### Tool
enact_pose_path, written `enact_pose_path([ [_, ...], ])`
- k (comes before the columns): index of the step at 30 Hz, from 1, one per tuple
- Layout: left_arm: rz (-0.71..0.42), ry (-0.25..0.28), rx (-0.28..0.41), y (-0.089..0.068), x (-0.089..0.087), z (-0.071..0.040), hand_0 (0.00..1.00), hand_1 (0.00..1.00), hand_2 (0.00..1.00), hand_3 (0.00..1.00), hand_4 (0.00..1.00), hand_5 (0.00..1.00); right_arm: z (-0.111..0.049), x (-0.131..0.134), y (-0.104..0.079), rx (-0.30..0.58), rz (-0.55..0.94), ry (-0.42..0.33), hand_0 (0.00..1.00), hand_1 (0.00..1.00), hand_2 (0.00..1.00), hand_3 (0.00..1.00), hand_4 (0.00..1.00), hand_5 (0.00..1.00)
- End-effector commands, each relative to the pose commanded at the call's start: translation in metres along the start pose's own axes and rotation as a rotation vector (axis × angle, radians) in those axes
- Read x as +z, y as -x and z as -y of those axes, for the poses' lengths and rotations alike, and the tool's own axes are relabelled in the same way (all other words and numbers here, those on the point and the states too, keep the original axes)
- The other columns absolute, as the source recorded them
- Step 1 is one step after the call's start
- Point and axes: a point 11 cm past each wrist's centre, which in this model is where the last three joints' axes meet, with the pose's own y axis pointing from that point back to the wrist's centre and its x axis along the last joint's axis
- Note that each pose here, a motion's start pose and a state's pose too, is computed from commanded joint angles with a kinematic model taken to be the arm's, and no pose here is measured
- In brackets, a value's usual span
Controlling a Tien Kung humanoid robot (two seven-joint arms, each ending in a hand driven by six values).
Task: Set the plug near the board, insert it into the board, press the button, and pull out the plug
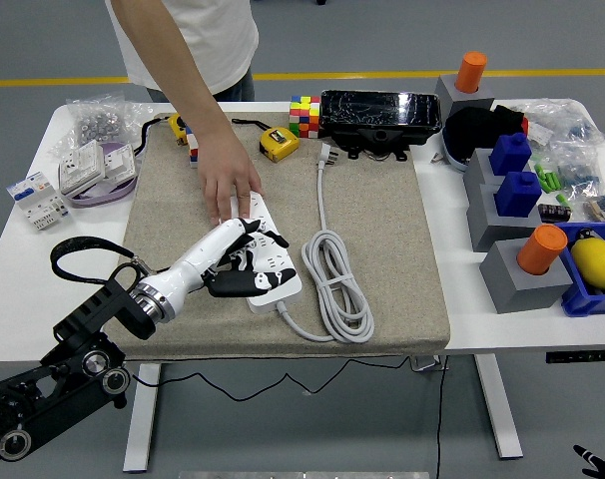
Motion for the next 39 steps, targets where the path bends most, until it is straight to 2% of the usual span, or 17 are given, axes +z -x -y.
enact_pose_path([
  [8,0.040,-0.043,-0.046,0.006,-0.006,0.000,0.106,0.069,0.174,0.626,0.799,0.394,0.000,-0.002,-0.003,0.005,-0.005,-0.002,0.581,0.672,0.685,0.618,0.979,0.521],
  [10,0.055,-0.066,-0.062,0.008,-0.009,0.000,0.106,0.069,0.174,0.626,0.799,0.394,0.000,-0.002,-0.003,0.005,-0.007,0.000,0.581,0.672,0.685,0.618,0.979,0.521],
  [11,0.069,-0.085,-0.075,0.010,-0.012,0.000,0.101,0.061,0.136,0.701,0.795,0.389,0.000,-0.001,-0.003,0.005,-0.009,0.000,0.582,0.672,0.685,0.618,0.979,0.521],
  [16,0.122,-0.159,-0.129,0.017,-0.020,-0.002,0.101,0.061,0.136,0.701,0.795,0.389,0.000,-0.002,-0.002,0.004,-0.014,-0.001,0.582,0.672,0.685,0.618,0.979,0.521],
  [17,0.130,-0.177,-0.140,0.018,-0.022,-0.003,0.087,0.061,0.127,0.806,0.798,0.393,0.000,-0.002,-0.002,0.004,-0.015,-0.001,0.581,0.672,0.685,0.618,0.979,0.521],
  [20,0.155,-0.224,-0.164,0.020,-0.028,-0.004,0.087,0.061,0.127,0.806,0.798,0.393,0.000,-0.004,-0.003,0.004,-0.016,-0.004,0.581,0.672,0.685,0.618,0.979,0.521],
  [22,0.167,-0.235,-0.170,0.021,-0.030,-0.004,0.087,0.061,0.127,0.806,0.798,0.393,-0.001,-0.004,-0.003,0.005,-0.016,-0.005,0.581,0.672,0.685,0.618,0.979,0.521],
  [23,0.168,-0.238,-0.173,0.021,-0.030,-0.004,0.089,0.060,0.126,0.848,0.797,0.392,-0.001,-0.004,-0.003,0.005,-0.016,-0.005,0.581,0.672,0.685,0.618,0.979,0.521],
  [39,0.173,-0.257,-0.195,0.026,-0.033,-0.005,0.086,0.061,0.126,0.818,0.805,0.407,-0.001,-0.002,-0.005,0.007,-0.018,-0.001,0.581,0.672,0.685,0.618,0.979,0.521],
])
